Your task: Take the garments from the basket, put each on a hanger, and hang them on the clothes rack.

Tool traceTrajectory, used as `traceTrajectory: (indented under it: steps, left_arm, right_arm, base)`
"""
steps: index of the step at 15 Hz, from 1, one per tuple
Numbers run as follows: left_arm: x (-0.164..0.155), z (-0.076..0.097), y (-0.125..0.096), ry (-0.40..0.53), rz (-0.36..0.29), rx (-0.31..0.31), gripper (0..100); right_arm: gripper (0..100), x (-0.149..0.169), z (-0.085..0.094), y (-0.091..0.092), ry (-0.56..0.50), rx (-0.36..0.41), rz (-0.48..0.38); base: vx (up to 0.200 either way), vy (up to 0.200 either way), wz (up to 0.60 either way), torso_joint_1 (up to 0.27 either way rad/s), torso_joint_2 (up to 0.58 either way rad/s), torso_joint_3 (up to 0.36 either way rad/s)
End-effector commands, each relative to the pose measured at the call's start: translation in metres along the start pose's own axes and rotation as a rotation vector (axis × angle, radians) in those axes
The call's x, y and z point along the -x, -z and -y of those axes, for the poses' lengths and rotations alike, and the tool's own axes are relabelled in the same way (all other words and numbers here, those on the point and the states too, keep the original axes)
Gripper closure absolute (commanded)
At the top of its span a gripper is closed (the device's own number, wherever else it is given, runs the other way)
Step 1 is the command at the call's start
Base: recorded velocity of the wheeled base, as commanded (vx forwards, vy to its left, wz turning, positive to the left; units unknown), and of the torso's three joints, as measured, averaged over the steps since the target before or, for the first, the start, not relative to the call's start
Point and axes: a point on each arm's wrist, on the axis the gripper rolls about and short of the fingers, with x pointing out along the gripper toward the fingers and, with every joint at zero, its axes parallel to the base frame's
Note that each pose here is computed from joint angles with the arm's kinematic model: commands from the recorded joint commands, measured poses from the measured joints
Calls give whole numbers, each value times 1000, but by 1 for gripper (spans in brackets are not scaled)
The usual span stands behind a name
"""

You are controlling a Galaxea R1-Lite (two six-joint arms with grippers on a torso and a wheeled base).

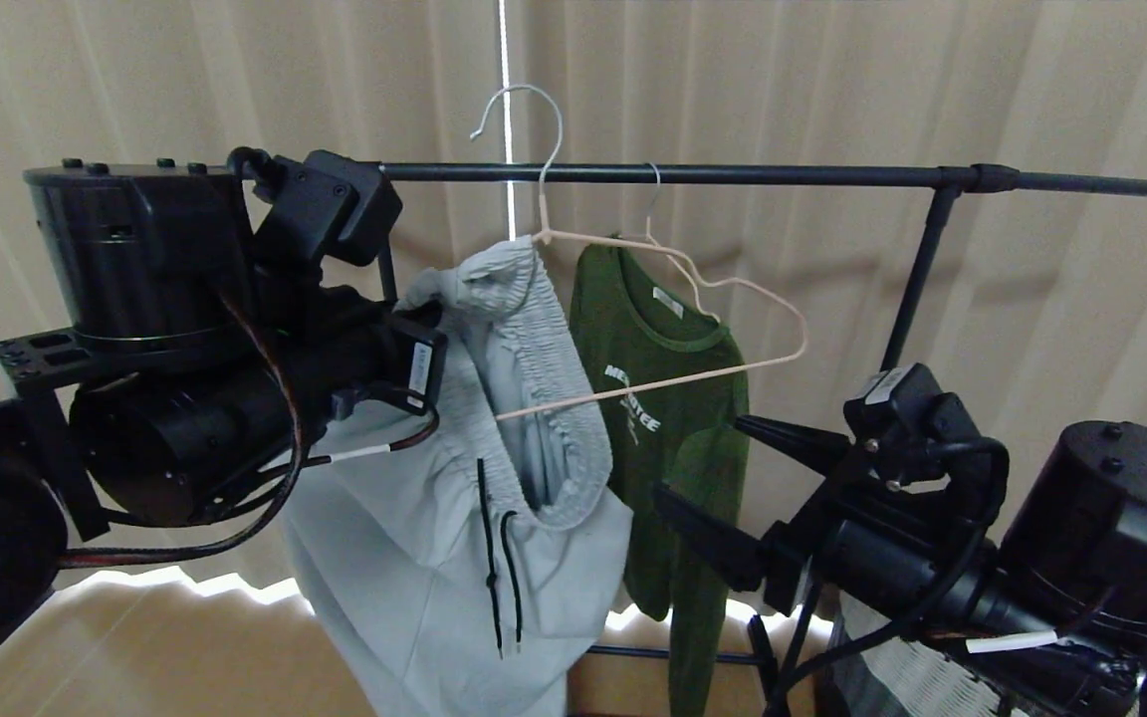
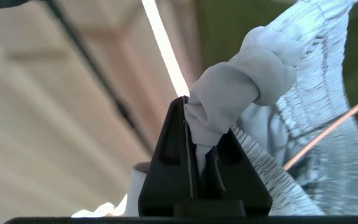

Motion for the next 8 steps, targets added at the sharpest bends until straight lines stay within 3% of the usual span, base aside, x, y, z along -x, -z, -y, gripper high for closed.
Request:
traceTrajectory:
  steps: [1, 8]
  left_arm:
    - [2, 12, -8, 50, 31, 36, 100]
    - [7, 17, -18, 101, 98, 64, 100]
  right_arm:
    - [0, -20, -6, 15, -16, -1, -18]
    - [0, -33, -5, 25, -7, -1, -21]
  base:
    - [0, 0, 0, 0, 0, 0]
    - [0, 0, 0, 0, 0, 0]
